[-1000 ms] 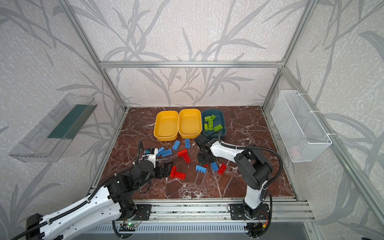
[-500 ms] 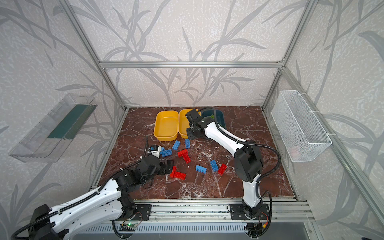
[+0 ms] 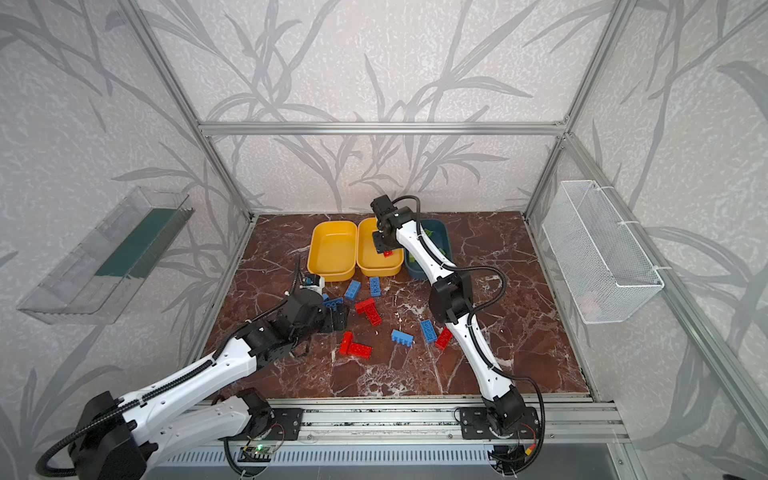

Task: Sort the legos into containers by color
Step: 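Carry the red brick into the yellow tub nearest the teal tub, release, then lower the right gripper onto another red brick and grasp it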

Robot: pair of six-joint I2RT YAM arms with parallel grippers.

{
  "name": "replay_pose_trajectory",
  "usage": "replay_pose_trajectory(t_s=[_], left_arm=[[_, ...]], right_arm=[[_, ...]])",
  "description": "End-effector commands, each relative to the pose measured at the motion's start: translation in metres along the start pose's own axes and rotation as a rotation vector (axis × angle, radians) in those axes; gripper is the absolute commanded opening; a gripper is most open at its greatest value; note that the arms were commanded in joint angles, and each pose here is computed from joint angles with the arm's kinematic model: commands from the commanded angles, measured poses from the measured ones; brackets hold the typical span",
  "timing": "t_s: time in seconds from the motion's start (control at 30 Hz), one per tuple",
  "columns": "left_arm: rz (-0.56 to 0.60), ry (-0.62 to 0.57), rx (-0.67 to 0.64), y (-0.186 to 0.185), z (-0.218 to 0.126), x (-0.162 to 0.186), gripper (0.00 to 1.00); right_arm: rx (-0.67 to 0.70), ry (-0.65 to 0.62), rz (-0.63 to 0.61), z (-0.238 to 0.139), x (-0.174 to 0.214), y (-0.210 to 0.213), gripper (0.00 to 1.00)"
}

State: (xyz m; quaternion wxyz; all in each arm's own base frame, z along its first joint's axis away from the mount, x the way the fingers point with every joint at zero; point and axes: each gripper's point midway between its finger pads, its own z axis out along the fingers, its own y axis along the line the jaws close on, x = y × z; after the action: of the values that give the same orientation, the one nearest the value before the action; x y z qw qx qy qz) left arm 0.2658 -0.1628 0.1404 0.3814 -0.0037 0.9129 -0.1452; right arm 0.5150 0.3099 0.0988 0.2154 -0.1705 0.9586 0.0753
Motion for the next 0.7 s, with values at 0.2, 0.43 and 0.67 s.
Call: replay_pose_trajectory(t_s=[0.2,0.43,0.67], left_arm=[[-0.014,0.068,0.034,-0.006,0.004,0.001,0.99],[-0.062,0.059,0.058,-0.002,-0.011,0.006,0.99],[-0.144,0.053,0.139,0.001,-0.033,0.023,0.99]], right_arm=[[-0.029,0.016,-0.048,-0.066,0.027,0.028,0.68],[-0.094,0.049,-0.073,-0.09,0.095,0.061,0.68],[-0.136,0.144,-0.09,-0.071,0.177,0.095,0.66]])
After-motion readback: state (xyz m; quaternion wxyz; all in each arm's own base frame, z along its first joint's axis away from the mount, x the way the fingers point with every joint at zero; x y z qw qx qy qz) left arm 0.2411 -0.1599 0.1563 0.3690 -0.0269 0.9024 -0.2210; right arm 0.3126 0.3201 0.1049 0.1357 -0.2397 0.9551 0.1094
